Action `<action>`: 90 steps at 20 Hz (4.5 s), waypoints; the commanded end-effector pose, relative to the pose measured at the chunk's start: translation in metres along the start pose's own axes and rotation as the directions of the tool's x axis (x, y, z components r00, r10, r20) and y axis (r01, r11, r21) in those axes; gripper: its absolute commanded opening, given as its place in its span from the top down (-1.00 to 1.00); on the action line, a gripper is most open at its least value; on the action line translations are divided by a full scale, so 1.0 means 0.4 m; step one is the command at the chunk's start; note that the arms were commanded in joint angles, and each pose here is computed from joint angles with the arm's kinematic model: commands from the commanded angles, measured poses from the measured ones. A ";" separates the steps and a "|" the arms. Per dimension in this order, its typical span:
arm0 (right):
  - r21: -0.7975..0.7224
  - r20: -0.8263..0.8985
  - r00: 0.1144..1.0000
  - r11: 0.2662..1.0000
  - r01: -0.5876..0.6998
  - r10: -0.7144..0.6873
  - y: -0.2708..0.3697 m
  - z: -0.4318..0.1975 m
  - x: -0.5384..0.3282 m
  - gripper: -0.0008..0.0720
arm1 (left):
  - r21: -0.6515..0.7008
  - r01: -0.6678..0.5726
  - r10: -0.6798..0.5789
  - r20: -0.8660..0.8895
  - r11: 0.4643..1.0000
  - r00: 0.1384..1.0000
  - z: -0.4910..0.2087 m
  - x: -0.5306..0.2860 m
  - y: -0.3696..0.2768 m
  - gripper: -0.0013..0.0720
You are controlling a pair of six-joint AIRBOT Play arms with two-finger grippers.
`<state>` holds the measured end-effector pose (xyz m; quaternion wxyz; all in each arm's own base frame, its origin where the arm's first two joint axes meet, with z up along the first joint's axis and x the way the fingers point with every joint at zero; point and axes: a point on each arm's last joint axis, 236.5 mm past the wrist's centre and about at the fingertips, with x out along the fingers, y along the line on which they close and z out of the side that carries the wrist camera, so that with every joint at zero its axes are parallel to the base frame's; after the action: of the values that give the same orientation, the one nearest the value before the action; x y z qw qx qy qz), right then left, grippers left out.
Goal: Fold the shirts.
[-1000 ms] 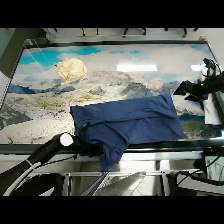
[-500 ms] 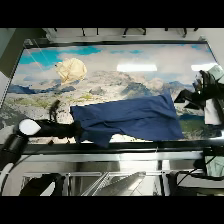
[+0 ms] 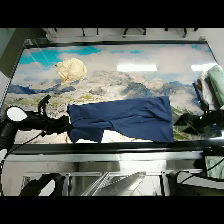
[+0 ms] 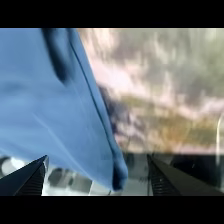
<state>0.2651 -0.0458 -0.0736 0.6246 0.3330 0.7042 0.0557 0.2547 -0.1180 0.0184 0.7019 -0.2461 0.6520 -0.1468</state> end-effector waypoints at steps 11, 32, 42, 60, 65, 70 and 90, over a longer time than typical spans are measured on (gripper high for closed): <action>-0.031 -0.138 0.983 0.992 -0.124 0.118 0.095 -0.132 0.142 0.92 | 0.032 0.001 -0.002 0.036 0.999 0.999 -0.008 -0.035 -0.014 0.91; -0.092 0.376 0.924 0.989 0.117 -0.075 0.168 0.088 -0.174 0.92 | 0.052 -0.019 0.013 0.101 0.998 0.995 0.296 0.022 -0.005 0.92; -0.050 0.281 0.955 0.993 0.109 -0.091 0.098 0.265 -0.003 0.92 | 0.067 -0.064 0.062 0.022 0.996 0.998 0.510 0.130 0.051 0.92; -0.123 0.148 0.988 0.992 -0.029 0.047 0.072 0.184 -0.058 -0.95 | 0.096 -0.052 0.042 0.098 0.994 0.994 0.516 -0.079 -0.002 -0.45; -0.129 0.134 0.978 0.982 -0.142 0.159 0.073 0.221 0.003 -0.95 | 0.242 -0.056 0.008 0.193 0.969 0.981 0.462 -0.184 -0.153 0.91; -0.137 0.081 0.947 0.945 -0.297 0.310 0.143 0.248 0.100 -0.94 | 0.363 -0.045 -0.025 0.186 0.931 0.982 0.392 -0.183 -0.279 0.91; -0.430 0.373 0.897 0.901 -0.061 0.239 0.473 -0.010 -0.299 0.92 | 0.572 -0.008 -0.047 0.081 0.820 0.996 0.181 0.511 -0.599 0.91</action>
<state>0.3506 0.0278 0.0937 0.7918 0.2673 0.5177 0.1832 0.3693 -0.3745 -0.0003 0.7715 -0.0396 0.5495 -0.3183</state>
